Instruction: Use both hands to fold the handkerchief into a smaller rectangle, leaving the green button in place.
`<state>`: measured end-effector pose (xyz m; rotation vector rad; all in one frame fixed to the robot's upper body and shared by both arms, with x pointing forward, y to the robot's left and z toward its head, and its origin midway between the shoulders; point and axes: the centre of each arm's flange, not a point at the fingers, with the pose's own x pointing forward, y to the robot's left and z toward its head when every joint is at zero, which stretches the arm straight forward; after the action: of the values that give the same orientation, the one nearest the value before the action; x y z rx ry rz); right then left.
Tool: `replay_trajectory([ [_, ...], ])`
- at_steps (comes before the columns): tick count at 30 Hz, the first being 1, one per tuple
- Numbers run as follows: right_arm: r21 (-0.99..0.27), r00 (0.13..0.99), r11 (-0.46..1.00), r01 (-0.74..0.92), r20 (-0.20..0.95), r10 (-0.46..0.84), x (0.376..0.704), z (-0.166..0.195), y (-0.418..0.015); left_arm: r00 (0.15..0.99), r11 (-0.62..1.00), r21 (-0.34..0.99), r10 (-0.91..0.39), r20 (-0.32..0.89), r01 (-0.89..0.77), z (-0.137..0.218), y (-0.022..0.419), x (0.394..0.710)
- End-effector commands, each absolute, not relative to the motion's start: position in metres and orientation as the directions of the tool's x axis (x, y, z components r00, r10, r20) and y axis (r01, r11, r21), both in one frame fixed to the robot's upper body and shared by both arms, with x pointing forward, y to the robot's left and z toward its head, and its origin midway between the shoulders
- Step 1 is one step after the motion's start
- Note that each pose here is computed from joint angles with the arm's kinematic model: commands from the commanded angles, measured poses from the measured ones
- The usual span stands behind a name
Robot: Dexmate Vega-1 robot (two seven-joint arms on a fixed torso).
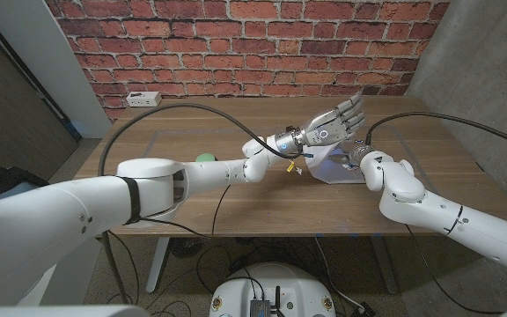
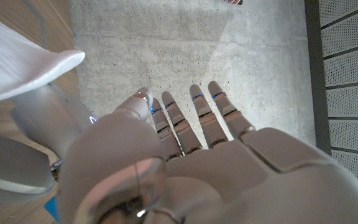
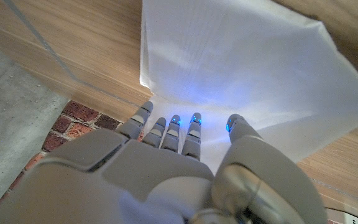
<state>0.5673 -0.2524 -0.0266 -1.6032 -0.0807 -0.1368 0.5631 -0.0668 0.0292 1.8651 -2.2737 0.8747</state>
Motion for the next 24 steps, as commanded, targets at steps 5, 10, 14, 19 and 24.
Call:
replay_trajectory([
  [5, -0.984, 0.967, -0.021, 0.175, 0.176, -0.183, 0.531, -0.029, -0.282, -0.290, 0.113, -0.390, -0.854, 0.432, -0.914, 0.029, -0.057, 0.544],
  [10, -0.980, 0.949, -0.008, 0.198, 0.194, -0.248, 0.516, -0.031, -0.294, -0.293, 0.111, -0.393, -0.848, 0.442, -0.913, 0.029, -0.054, 0.539],
  [14, -0.975, 0.932, 0.001, 0.222, 0.212, -0.294, 0.502, -0.032, -0.302, -0.296, 0.111, -0.394, -0.843, 0.448, -0.912, 0.027, -0.052, 0.535],
  [19, -0.965, 0.904, 0.008, 0.261, 0.242, -0.352, 0.487, -0.036, -0.311, -0.298, 0.106, -0.395, -0.836, 0.462, -0.912, 0.025, -0.048, 0.528],
  [24, -0.957, 0.890, 0.030, 0.288, 0.256, -0.378, 0.476, -0.041, -0.317, -0.292, 0.093, -0.392, -0.823, 0.487, -0.915, 0.025, -0.044, 0.523],
])
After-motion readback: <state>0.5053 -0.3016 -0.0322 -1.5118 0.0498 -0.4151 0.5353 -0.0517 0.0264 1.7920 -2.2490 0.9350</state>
